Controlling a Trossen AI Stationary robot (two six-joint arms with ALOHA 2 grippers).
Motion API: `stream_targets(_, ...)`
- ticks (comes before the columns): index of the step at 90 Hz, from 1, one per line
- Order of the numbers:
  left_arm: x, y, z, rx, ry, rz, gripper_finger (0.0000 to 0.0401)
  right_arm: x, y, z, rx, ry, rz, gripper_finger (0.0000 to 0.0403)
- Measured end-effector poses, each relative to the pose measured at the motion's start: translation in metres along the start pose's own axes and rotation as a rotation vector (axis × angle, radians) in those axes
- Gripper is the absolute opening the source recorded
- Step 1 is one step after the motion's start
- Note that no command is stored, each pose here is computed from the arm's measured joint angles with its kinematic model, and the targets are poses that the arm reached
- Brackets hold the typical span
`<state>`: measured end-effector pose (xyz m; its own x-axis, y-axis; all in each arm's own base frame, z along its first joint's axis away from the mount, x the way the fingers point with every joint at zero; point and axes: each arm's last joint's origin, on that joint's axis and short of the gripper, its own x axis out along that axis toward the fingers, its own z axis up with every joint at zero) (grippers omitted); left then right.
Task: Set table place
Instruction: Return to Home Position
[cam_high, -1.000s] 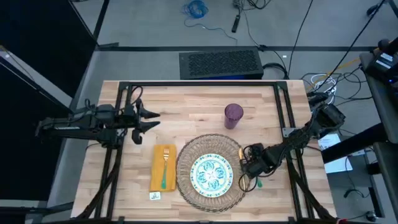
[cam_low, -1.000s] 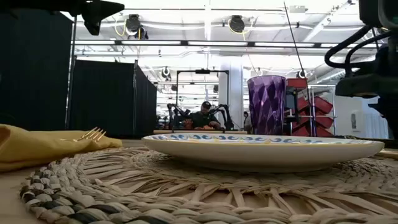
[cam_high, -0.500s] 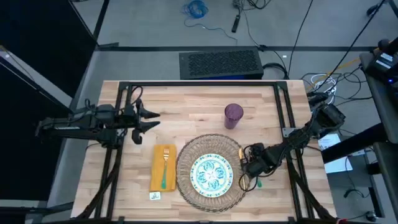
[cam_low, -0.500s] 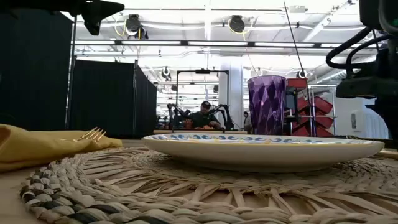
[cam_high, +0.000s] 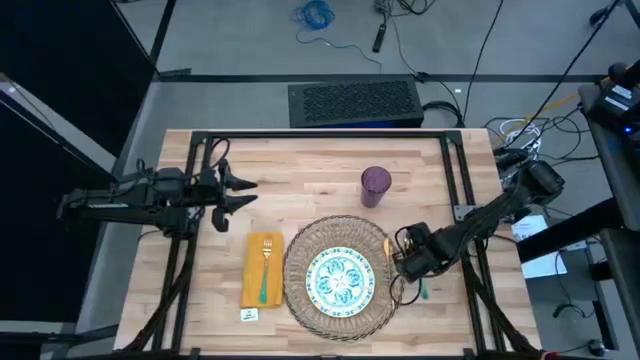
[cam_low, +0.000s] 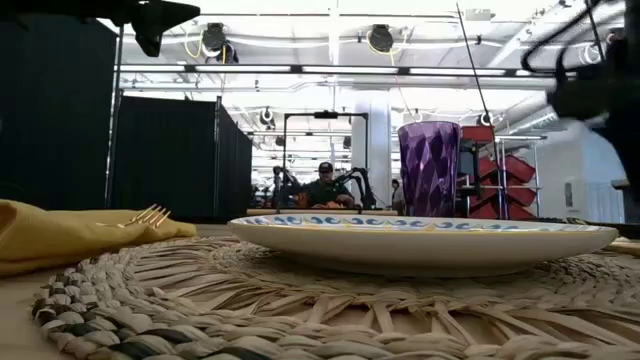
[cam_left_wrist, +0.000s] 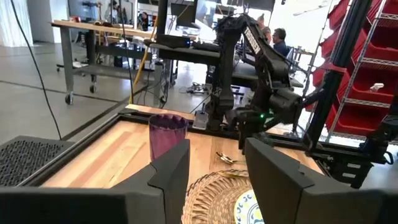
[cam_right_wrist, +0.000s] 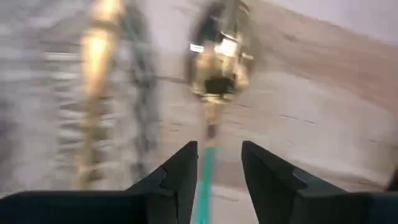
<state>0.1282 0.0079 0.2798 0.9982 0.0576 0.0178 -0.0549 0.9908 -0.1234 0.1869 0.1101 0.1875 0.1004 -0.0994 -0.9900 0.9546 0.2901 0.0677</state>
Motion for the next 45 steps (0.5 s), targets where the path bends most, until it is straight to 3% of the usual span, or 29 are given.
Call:
stream_targets(29, 0.000, 0.000, 0.000, 0.002, 0.000, 0.000, 0.0141, -0.033, 0.026, 0.003, -0.127, -0.039, 0.251, 0.0145)
stream_targets(45, 0.000, 0.000, 0.000, 0.031, 0.002, 0.000, 0.0141, -0.068, 0.063, 0.003, -0.481, -0.284, 0.593, 0.0142)
